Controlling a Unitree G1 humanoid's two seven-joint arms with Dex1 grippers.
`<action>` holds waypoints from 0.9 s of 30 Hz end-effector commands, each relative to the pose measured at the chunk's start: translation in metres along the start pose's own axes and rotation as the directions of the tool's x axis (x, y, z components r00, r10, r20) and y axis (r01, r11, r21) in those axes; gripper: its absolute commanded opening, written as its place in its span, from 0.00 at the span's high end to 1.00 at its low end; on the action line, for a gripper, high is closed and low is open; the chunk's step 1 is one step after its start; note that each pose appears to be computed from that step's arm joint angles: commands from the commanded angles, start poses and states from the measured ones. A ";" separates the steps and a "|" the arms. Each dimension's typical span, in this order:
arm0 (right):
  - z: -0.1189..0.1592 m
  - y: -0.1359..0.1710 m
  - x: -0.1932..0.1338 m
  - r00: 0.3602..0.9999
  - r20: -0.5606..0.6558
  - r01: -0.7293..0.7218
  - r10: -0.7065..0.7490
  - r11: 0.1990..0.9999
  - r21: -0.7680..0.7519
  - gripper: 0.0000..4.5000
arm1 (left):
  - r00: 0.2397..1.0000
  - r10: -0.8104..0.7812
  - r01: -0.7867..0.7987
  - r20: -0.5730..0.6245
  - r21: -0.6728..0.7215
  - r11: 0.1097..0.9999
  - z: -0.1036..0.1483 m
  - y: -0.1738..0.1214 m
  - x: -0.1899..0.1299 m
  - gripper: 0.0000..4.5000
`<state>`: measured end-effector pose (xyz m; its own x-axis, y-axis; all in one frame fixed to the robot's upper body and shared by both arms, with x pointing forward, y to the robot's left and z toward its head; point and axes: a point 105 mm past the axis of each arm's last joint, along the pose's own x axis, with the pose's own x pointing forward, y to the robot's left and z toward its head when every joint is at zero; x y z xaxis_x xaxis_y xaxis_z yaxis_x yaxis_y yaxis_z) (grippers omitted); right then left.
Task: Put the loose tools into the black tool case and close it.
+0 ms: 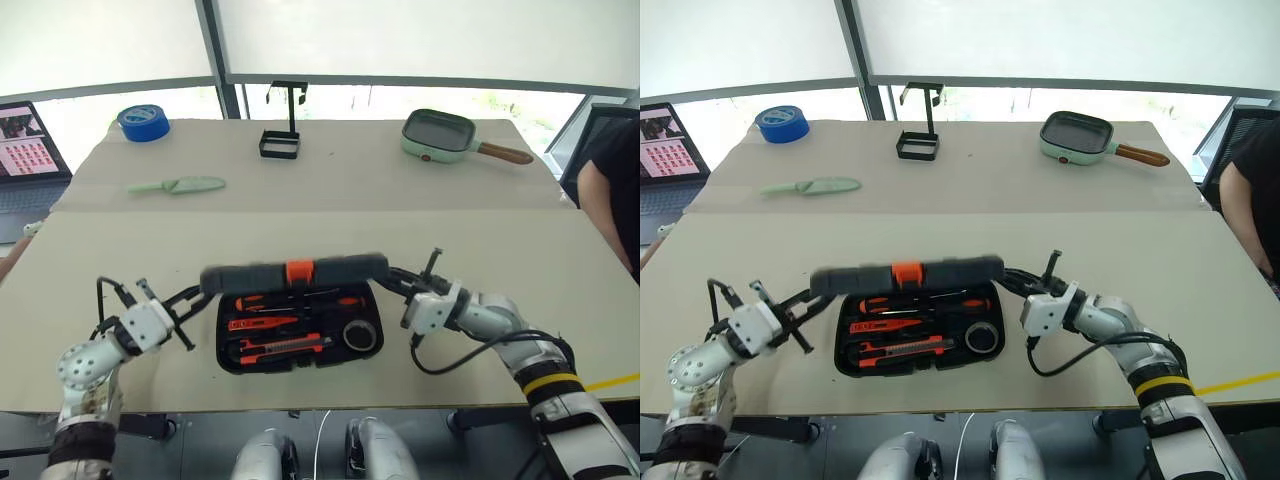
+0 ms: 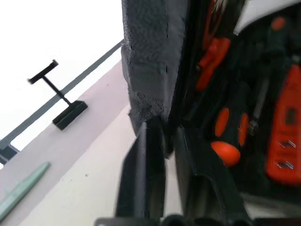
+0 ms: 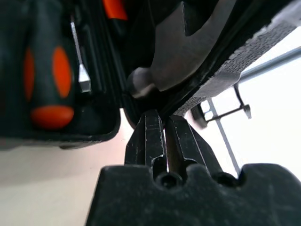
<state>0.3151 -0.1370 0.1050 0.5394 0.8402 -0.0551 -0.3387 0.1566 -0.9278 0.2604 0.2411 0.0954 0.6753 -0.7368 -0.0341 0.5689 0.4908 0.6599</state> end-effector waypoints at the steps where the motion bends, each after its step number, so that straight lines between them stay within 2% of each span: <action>1: -0.009 -0.007 -0.030 0.999 -0.053 0.005 -0.007 1.000 -0.029 0.64 | 0.996 0.023 -0.024 -0.088 -0.011 1.000 -0.008 0.006 -0.032 0.54; 4: -0.015 -0.018 -0.047 0.994 -0.098 0.047 -0.046 0.999 0.008 0.41 | 0.977 0.110 -0.140 -0.180 -0.158 0.977 -0.023 0.024 -0.050 0.32; 5: -0.015 -0.020 -0.052 0.993 -0.112 0.056 -0.049 0.997 0.059 0.34 | 0.969 0.137 -0.179 -0.206 -0.201 0.963 -0.028 0.030 -0.055 0.32; 8: -0.009 -0.013 -0.067 0.992 -0.128 0.032 0.010 0.946 0.322 0.34 | 0.967 0.147 -0.200 -0.207 -0.266 0.943 -0.028 0.043 -0.052 0.32; 9: -0.004 -0.008 -0.072 0.992 -0.121 0.012 0.047 0.896 0.445 0.43 | 0.970 0.133 -0.187 -0.201 -0.282 0.941 -0.028 0.046 -0.045 0.32; 10: 0.008 -0.003 -0.075 0.993 -0.075 -0.038 0.093 0.843 0.537 0.50 | 0.972 0.128 -0.181 -0.196 -0.281 0.942 -0.027 0.052 -0.035 0.38; 12: 0.024 0.004 -0.079 0.986 -0.020 -0.115 0.163 0.773 0.624 0.63 | 0.975 0.122 -0.174 -0.184 -0.301 0.938 -0.026 0.059 -0.020 0.47; 14: 0.041 0.022 -0.079 0.958 0.026 -0.223 0.284 0.688 0.690 0.82 | 0.987 0.068 -0.115 -0.145 -0.352 0.929 -0.022 0.063 0.013 0.66; 15: 0.049 0.028 -0.078 0.947 0.053 -0.259 0.316 0.659 0.706 0.86 | 0.991 0.039 -0.084 -0.128 -0.371 0.925 -0.020 0.064 0.028 0.70; 17: 0.058 0.035 -0.072 0.938 0.079 -0.287 0.338 0.626 0.725 1.00 | 0.992 -0.022 -0.026 -0.120 -0.382 0.924 -0.019 0.063 0.050 0.86; 18: 0.061 0.039 -0.068 0.933 0.086 -0.297 0.349 0.613 0.732 1.00 | 0.992 -0.050 0.002 -0.117 -0.383 0.924 -0.019 0.062 0.059 0.96; 19: 0.063 0.045 -0.064 0.923 0.090 -0.314 0.375 0.595 0.740 1.00 | 0.991 -0.070 0.020 -0.114 -0.388 0.921 -0.019 0.063 0.069 0.98; 22: 0.064 0.057 -0.053 0.894 0.092 -0.364 0.439 0.592 0.719 1.00 | 0.980 -0.162 0.100 -0.117 -0.418 0.903 -0.020 0.061 0.089 0.98; 27: 0.058 0.054 -0.028 0.907 0.064 -0.334 0.416 0.620 0.710 1.00 | 0.942 -0.306 0.211 -0.136 -0.470 0.857 -0.026 0.052 0.092 0.98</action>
<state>0.2303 -0.1245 0.0725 0.2730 0.8659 -0.4191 -0.9500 0.1741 -0.2592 0.3666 0.2073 0.1084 0.5527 -0.7757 -0.3046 0.8332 0.5062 0.2228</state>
